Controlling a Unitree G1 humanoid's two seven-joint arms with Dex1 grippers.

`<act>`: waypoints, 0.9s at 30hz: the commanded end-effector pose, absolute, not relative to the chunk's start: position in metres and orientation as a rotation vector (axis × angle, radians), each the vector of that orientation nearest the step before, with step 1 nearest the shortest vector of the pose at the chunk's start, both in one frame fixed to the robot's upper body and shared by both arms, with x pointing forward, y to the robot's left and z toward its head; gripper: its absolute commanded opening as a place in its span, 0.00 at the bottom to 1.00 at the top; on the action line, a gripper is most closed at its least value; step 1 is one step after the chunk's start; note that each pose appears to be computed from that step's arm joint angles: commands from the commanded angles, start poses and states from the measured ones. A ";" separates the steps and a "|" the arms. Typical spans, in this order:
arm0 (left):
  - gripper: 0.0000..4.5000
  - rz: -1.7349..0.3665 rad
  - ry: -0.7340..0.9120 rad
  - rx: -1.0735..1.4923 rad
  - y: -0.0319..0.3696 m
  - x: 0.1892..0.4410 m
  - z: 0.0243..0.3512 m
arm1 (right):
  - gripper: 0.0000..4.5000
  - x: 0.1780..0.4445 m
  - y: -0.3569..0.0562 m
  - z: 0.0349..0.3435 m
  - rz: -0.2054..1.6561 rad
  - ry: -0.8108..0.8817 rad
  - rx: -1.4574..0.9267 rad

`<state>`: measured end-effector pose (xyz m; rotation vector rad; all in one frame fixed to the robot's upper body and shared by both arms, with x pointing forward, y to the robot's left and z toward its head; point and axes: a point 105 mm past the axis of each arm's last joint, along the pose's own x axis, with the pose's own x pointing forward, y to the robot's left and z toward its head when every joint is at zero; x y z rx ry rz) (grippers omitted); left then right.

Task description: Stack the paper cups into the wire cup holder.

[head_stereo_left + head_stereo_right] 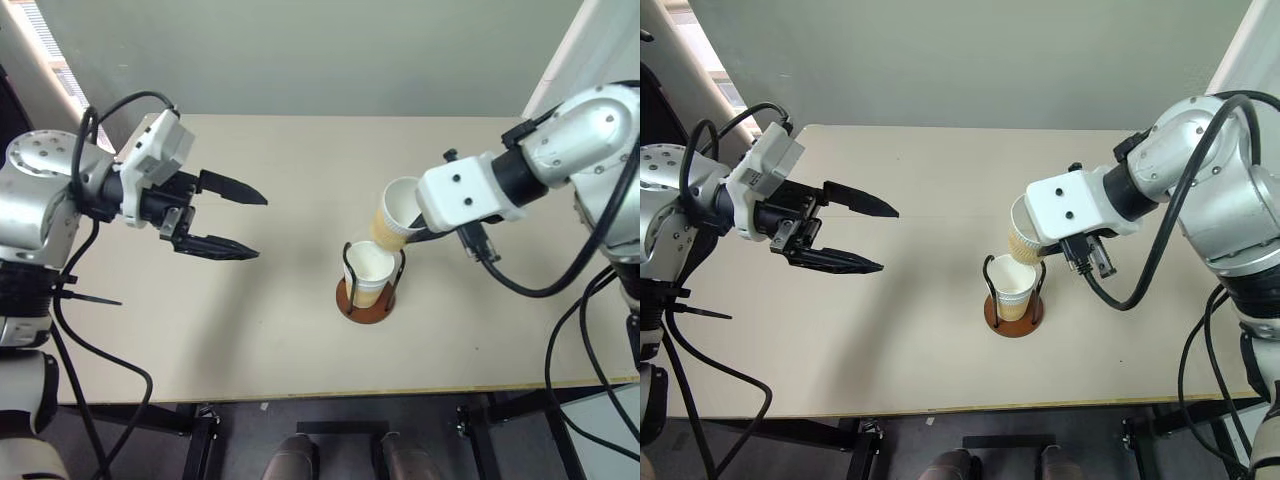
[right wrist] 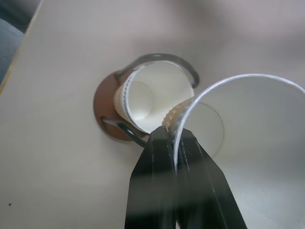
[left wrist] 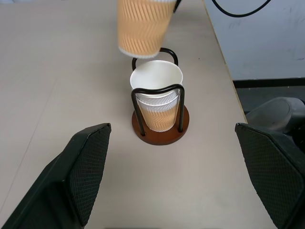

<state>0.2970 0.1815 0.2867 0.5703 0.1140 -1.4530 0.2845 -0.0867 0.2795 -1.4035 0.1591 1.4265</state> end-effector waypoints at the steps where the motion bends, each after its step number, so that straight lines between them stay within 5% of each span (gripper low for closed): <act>1: 1.00 -1.473 0.084 0.627 0.181 0.292 0.297 | 0.01 0.280 -0.079 0.277 1.449 0.134 -1.454; 27: 1.00 -1.486 0.110 0.657 0.178 0.288 0.294 | 0.05 0.284 -0.063 0.239 1.569 0.161 -1.524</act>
